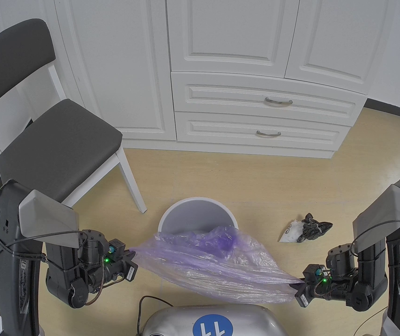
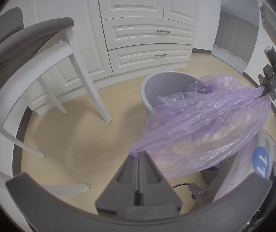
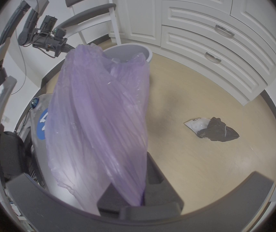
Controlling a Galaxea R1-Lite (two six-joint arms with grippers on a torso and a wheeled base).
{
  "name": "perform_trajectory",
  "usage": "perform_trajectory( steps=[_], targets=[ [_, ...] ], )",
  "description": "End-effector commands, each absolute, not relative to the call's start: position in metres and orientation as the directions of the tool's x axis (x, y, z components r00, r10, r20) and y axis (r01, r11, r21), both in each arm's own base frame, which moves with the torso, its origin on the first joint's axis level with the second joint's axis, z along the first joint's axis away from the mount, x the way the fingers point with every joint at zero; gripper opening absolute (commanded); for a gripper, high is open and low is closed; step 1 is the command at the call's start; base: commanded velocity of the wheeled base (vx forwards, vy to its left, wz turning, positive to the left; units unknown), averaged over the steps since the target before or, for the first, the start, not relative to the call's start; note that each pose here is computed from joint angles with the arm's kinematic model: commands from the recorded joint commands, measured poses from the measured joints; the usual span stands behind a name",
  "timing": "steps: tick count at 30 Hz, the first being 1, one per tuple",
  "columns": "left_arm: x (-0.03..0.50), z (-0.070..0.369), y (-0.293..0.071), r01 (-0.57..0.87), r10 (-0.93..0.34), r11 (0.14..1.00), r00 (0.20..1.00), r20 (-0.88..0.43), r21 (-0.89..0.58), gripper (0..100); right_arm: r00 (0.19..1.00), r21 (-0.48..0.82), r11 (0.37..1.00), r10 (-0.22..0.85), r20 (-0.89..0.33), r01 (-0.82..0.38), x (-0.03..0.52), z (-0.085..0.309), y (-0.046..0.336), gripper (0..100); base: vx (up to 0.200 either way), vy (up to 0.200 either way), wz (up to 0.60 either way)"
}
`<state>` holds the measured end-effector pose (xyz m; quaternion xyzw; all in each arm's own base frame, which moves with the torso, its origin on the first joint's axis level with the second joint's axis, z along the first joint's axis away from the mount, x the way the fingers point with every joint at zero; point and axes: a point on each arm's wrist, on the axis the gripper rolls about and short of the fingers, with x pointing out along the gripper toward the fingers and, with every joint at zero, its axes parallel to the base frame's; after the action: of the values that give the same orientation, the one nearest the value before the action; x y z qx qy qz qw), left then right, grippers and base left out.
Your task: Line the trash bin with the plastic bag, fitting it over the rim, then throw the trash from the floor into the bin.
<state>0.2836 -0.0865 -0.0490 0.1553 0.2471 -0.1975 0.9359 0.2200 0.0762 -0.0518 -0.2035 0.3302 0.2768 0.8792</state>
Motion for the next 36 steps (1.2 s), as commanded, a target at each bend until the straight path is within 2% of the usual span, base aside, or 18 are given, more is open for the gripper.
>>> perform_trajectory(
  steps=[1, 9, 15, 23, 27, 28, 32, 36],
  targets=[
    [0.287, -0.059, -0.089, 0.442, -0.281, 0.875, 0.795, -0.537, 0.198, 0, 0.636, -0.179, 0.769, 0.346, -0.690, -0.614, 0.225, -0.060, 0.080, 0, 0.000, 0.000, 0.00],
    [0.301, -0.068, -0.095, 0.358, -0.188, 0.897, 0.839, -0.511, 0.258, 0, 0.672, -0.188, 0.796, 0.328, -0.664, -0.575, 0.236, -0.062, 0.086, 0, 0.000, 0.000, 0.00],
    [0.306, -0.062, -0.099, 0.335, -0.179, 0.905, 0.859, -0.480, 0.263, 0, 0.794, -0.231, 0.866, 0.261, -0.549, -0.444, 0.253, -0.038, 0.096, 0, 0.000, 0.000, 0.00],
    [0.305, -0.061, -0.099, 0.330, -0.173, 0.905, 0.860, -0.479, 0.267, 0, 0.816, -0.235, 0.868, 0.272, -0.510, -0.437, 0.268, -0.041, 0.105, 0, 0.000, 0.000, 0.00],
    [0.305, -0.058, -0.097, 0.324, -0.170, 0.908, 0.864, -0.474, 0.265, 0, 0.845, -0.296, 0.844, 0.289, -0.451, -0.447, 0.282, -0.035, 0.110, 0, 0.000, 0.000, 0.00],
    [0.304, -0.058, -0.096, 0.326, -0.171, 0.908, 0.863, -0.476, 0.264, 0, 0.849, -0.339, 0.821, 0.293, -0.440, -0.459, 0.286, -0.035, 0.111, 0, 0.000, 0.000, 0.00],
    [0.302, -0.062, -0.096, 0.336, -0.174, 0.905, 0.853, -0.492, 0.262, 0, 0.806, -0.379, 0.758, 0.313, -0.502, -0.531, 0.280, -0.051, 0.103, 0, 0.000, 0.000, 0.00],
    [0.302, -0.069, -0.096, 0.343, -0.173, 0.902, 0.845, -0.506, 0.263, 0, 0.776, -0.391, 0.724, 0.314, -0.546, -0.568, 0.280, -0.063, 0.086, 0, 0.000, 0.000, 0.00]
  ],
)
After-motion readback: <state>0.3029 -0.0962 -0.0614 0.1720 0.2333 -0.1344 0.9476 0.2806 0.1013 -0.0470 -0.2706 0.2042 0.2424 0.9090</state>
